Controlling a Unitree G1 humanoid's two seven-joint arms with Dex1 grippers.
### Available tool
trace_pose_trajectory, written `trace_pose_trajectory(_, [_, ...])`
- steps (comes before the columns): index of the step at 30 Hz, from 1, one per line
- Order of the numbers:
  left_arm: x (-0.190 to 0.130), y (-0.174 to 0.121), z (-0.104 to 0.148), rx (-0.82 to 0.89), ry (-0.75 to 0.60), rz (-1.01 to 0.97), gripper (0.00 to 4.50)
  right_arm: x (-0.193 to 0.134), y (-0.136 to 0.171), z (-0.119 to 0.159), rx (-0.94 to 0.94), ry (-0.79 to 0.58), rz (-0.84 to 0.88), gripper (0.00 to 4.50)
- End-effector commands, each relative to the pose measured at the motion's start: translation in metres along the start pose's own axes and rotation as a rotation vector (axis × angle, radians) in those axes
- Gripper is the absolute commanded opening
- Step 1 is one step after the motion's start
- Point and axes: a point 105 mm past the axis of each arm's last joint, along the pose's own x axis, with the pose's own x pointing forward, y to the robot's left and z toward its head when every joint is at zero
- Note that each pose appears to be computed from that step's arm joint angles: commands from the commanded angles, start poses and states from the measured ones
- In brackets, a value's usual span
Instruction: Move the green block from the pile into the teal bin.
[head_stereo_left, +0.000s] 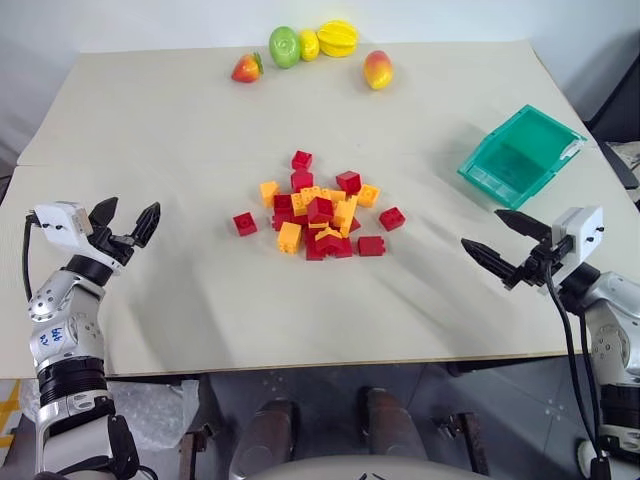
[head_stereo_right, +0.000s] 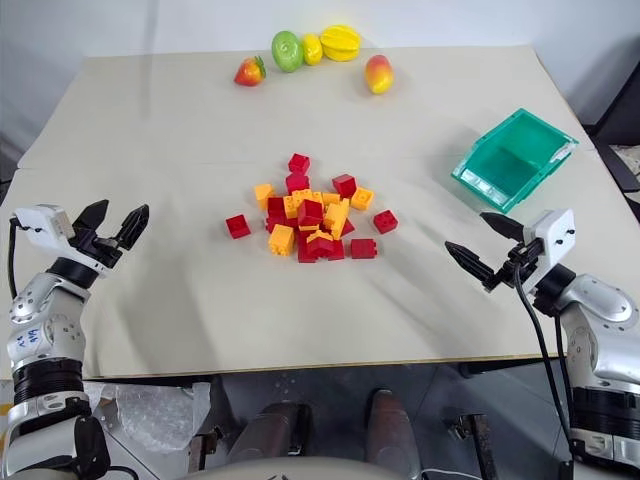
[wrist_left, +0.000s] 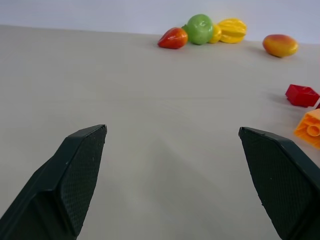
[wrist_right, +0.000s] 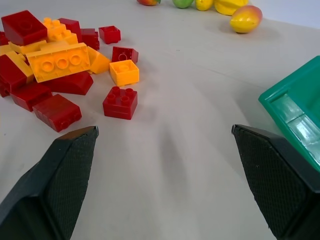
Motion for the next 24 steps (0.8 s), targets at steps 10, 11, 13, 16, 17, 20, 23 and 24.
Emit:
trace_pose_trajectory(10, [-0.002,-0.003,0.02,0.021,0.001,-0.085,4.5,0.015,0.005,0.016,-0.095,0.086,0.057,4.48])
trace_pose_trajectory(11, [-0.001,-0.007,0.023,0.035,-0.005,-0.117,4.5,0.018,0.009,0.017,-0.107,0.107,0.085,4.48])
trace_pose_trajectory(13, [-0.002,-0.016,0.029,0.074,-0.025,-0.207,4.5,0.023,0.023,0.025,-0.144,0.1,0.133,4.48])
trace_pose_trajectory(16, [-0.003,-0.021,0.032,0.114,-0.017,-0.285,4.5,0.034,0.04,0.039,-0.136,0.053,0.155,3.86])
trace_pose_trajectory(17, [-0.003,-0.022,0.033,0.12,-0.015,-0.307,4.5,0.037,0.044,0.043,-0.135,0.04,0.156,3.58])
trace_pose_trajectory(20, [-0.011,-0.036,0.034,0.147,-0.024,-0.464,4.5,0.062,0.07,0.058,-0.112,-0.01,0.169,2.56])
trace_pose_trajectory(23, [-0.019,-0.046,0.036,0.144,-0.059,-0.579,4.5,0.08,0.086,0.064,-0.066,-0.033,0.167,1.57])
trace_pose_trajectory(24, [-0.02,-0.047,0.037,0.141,-0.066,-0.597,4.5,0.084,0.089,0.065,-0.055,-0.035,0.166,1.27])
